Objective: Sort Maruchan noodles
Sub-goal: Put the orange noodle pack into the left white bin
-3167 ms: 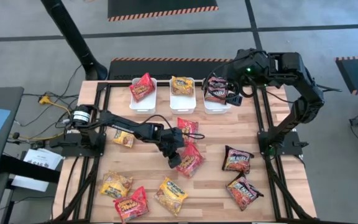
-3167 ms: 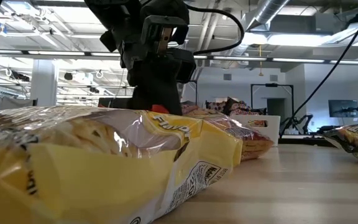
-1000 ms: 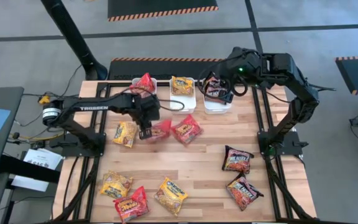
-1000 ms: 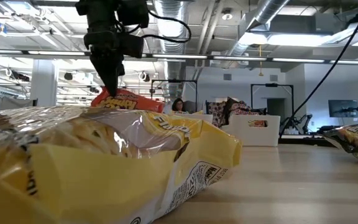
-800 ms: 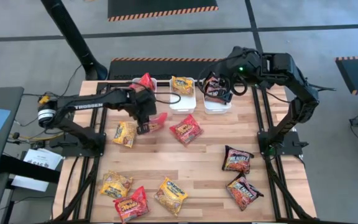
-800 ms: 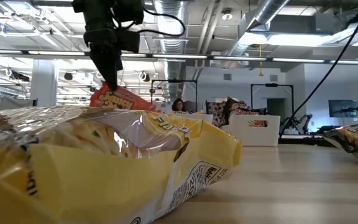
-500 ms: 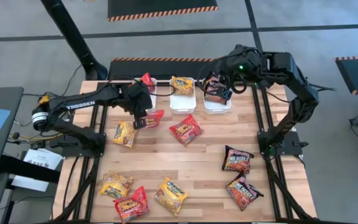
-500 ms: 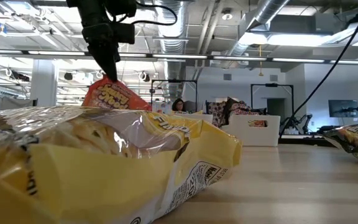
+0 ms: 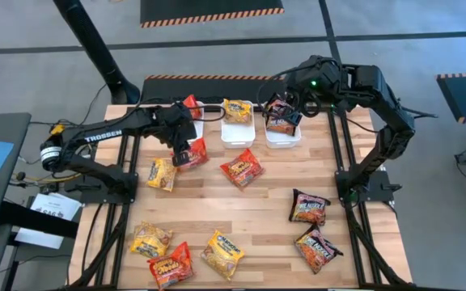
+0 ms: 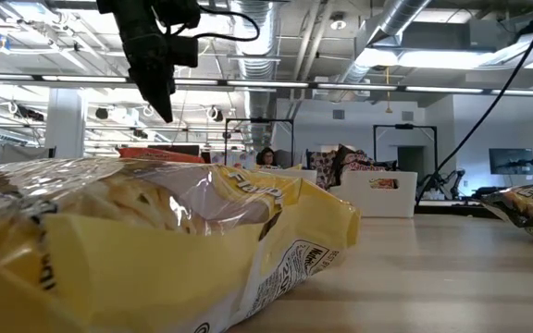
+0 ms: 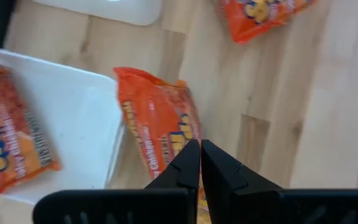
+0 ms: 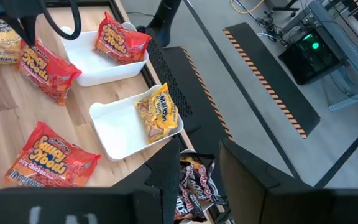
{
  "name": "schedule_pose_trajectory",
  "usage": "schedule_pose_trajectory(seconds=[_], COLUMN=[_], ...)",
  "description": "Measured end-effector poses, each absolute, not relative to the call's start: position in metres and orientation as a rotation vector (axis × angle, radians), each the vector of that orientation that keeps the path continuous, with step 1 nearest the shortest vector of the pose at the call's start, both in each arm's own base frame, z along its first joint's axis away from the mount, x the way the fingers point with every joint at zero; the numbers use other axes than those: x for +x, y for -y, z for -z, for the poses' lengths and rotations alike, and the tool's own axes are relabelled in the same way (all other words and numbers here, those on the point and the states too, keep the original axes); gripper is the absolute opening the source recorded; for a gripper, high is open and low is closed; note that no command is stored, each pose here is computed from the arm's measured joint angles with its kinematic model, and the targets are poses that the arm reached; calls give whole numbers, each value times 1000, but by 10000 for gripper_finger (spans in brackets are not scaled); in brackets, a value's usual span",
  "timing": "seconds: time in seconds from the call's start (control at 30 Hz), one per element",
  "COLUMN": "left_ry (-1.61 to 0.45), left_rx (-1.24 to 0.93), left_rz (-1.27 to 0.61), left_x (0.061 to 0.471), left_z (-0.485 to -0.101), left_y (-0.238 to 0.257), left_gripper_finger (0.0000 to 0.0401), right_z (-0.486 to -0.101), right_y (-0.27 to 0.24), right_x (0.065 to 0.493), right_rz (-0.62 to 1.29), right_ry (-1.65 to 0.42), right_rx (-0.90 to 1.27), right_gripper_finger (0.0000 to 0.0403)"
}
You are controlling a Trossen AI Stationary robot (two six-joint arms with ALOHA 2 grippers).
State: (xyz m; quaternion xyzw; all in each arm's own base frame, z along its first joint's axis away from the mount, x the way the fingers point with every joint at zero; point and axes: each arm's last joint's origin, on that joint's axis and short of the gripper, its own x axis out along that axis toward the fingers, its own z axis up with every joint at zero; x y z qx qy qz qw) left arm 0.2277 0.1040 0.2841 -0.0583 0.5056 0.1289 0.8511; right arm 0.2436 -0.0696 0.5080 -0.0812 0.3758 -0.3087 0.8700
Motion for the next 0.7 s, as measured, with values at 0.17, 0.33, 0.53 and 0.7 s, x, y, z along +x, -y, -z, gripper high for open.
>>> schedule_pose_trajectory(seconds=[0.17, 0.33, 0.53, 0.7], left_ry=[-1082, -1083, -1076, -1065], left_rx=[-79, -121, -268, -397], left_rz=[-376, -408, -393, -392], left_x=[227, 223, 215, 209], left_z=[-284, -284, -282, -281], left_y=[-107, -113, -122, -129], left_gripper_finger=[0, 15, 72, 126], right_z=[-508, -508, -508, -508], right_y=[70, 69, 69, 69], right_x=[244, 244, 244, 244], right_rz=[646, 644, 643, 642], right_ry=[-786, -785, -785, -785], right_rx=[-168, -168, -168, -168], right_gripper_finger=[137, 137, 137, 137])
